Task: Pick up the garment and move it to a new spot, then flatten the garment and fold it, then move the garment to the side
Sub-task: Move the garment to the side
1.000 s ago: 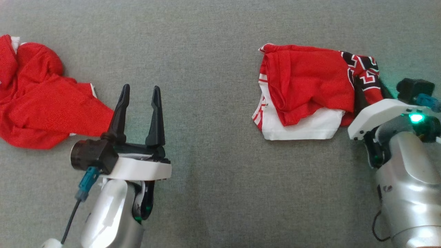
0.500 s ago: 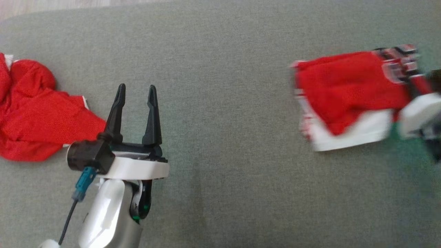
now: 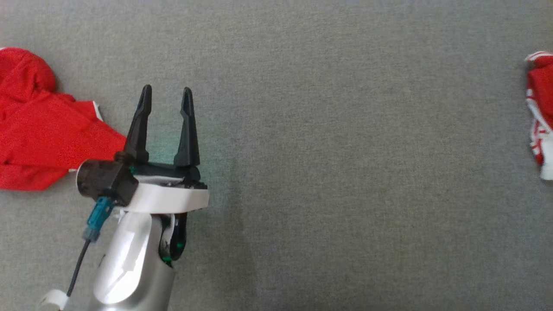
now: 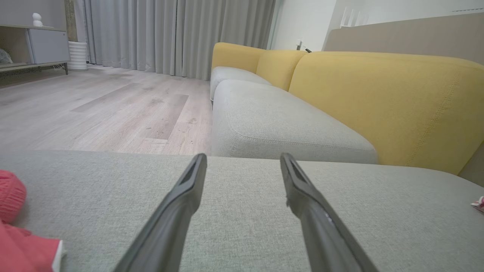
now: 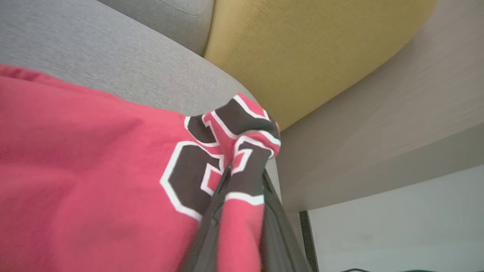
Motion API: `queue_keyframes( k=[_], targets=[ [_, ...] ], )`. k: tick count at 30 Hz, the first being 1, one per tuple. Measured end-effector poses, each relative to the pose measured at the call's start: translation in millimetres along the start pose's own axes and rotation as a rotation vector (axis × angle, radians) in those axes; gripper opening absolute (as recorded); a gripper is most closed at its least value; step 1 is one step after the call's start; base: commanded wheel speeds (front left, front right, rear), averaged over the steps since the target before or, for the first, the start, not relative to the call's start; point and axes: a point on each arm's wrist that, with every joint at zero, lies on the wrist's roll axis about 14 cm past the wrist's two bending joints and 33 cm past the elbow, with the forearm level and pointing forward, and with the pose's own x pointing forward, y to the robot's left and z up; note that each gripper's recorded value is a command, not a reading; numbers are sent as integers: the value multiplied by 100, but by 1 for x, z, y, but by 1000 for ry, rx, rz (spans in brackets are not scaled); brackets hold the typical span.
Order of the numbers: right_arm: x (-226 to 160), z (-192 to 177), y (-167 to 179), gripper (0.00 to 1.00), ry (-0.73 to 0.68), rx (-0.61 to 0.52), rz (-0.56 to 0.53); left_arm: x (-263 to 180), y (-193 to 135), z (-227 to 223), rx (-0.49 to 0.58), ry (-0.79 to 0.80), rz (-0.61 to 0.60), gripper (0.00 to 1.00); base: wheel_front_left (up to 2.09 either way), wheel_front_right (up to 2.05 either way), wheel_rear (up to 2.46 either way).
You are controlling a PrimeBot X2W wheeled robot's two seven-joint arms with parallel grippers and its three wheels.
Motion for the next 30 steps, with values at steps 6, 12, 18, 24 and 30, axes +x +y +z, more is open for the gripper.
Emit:
queue_keyframes(
  k=[6, 12, 18, 24, 30],
  targets=[
    [9, 3, 3, 0, -9, 15, -19, 2, 4, -3, 1, 5, 9, 100, 0, 0, 0],
    [5, 3, 7, 100, -9, 69, -33, 1, 2, 3, 3, -9, 4, 100, 0, 0, 0],
    [-6, 36, 10, 100, -109, 139, -44, -2, -5, 23, -1, -52, -9, 100, 0, 0, 0],
    [-33, 113, 16, 100, -371, 263, -42, -16, -12, 45, 6, -101, -12, 100, 0, 0, 0],
    [-85, 196, 19, 100, -653, 433, -19, -38, -15, 62, 1, -137, -3, 100, 0, 0, 0]
  ],
)
